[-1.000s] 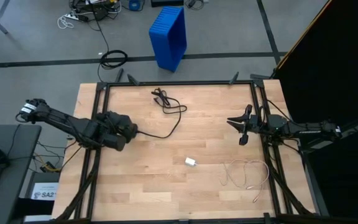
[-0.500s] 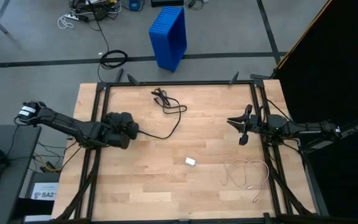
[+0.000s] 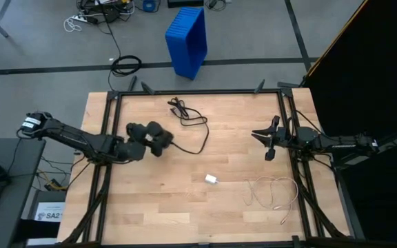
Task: Insert USB
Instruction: Move the black outlet to the center of the table
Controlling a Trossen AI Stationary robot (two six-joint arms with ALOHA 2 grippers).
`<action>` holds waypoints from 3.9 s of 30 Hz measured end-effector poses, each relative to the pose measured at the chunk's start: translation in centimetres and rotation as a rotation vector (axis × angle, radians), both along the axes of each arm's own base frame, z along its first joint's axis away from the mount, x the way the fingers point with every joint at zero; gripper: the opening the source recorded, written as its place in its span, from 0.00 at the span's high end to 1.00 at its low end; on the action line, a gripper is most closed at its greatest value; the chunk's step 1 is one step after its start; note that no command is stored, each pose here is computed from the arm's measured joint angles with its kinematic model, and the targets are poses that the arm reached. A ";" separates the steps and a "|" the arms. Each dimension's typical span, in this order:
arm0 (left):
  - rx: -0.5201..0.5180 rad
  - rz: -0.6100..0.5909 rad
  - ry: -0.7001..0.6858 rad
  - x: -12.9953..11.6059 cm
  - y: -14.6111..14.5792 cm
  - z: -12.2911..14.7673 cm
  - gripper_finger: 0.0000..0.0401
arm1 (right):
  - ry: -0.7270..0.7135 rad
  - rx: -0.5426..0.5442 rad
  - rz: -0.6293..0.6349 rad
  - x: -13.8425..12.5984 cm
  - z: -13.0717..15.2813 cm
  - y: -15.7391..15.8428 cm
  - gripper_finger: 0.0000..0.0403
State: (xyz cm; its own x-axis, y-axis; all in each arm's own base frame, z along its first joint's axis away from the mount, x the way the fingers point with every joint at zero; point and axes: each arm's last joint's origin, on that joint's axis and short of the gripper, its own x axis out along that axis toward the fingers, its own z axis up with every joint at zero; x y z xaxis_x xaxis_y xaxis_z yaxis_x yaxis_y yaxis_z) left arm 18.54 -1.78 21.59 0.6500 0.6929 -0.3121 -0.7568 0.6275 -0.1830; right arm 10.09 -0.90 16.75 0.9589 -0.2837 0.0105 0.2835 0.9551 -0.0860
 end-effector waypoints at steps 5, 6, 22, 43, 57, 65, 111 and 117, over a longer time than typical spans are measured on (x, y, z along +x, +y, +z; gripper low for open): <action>0.063 -0.037 -0.020 1.6 0.5 0.5 0.37 | 0.000 0.000 0.000 0.0 0.0 0.0 0.94; 0.065 -0.052 -0.018 1.9 0.6 0.4 0.37 | 0.000 0.000 0.000 0.0 0.0 0.0 0.94; 0.125 -0.182 -0.082 4.8 1.5 0.2 0.37 | -0.327 0.074 0.000 -0.5 2.9 0.0 0.92; 0.136 -0.156 -0.130 5.6 3.7 0.2 0.37 | -0.113 0.235 -0.052 5.0 0.8 0.5 0.92; 0.134 -0.205 -0.139 8.8 4.2 -1.2 0.37 | 0.153 0.089 -0.084 16.9 -0.4 0.9 0.88; 0.096 -0.223 -0.121 10.0 4.0 -2.2 0.37 | 0.193 0.012 -0.133 21.7 -1.1 1.0 0.63; 0.105 -0.285 -0.136 10.7 2.3 -1.9 0.25 | 0.229 -0.036 -0.246 27.3 -2.2 0.7 0.37; 0.126 -0.294 -0.097 10.3 2.3 -1.5 0.26 | 0.244 -0.037 -0.245 27.3 -2.2 0.6 0.37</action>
State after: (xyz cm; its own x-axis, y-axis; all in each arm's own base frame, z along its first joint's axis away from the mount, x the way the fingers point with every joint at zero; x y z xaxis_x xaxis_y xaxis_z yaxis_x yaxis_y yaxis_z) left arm 28.87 0.51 20.12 0.8504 0.5004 -0.1628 -0.5228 0.8386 -0.1530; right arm 37.34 -0.26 14.51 0.8377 -0.5098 -0.1958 0.4712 0.8560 -0.2127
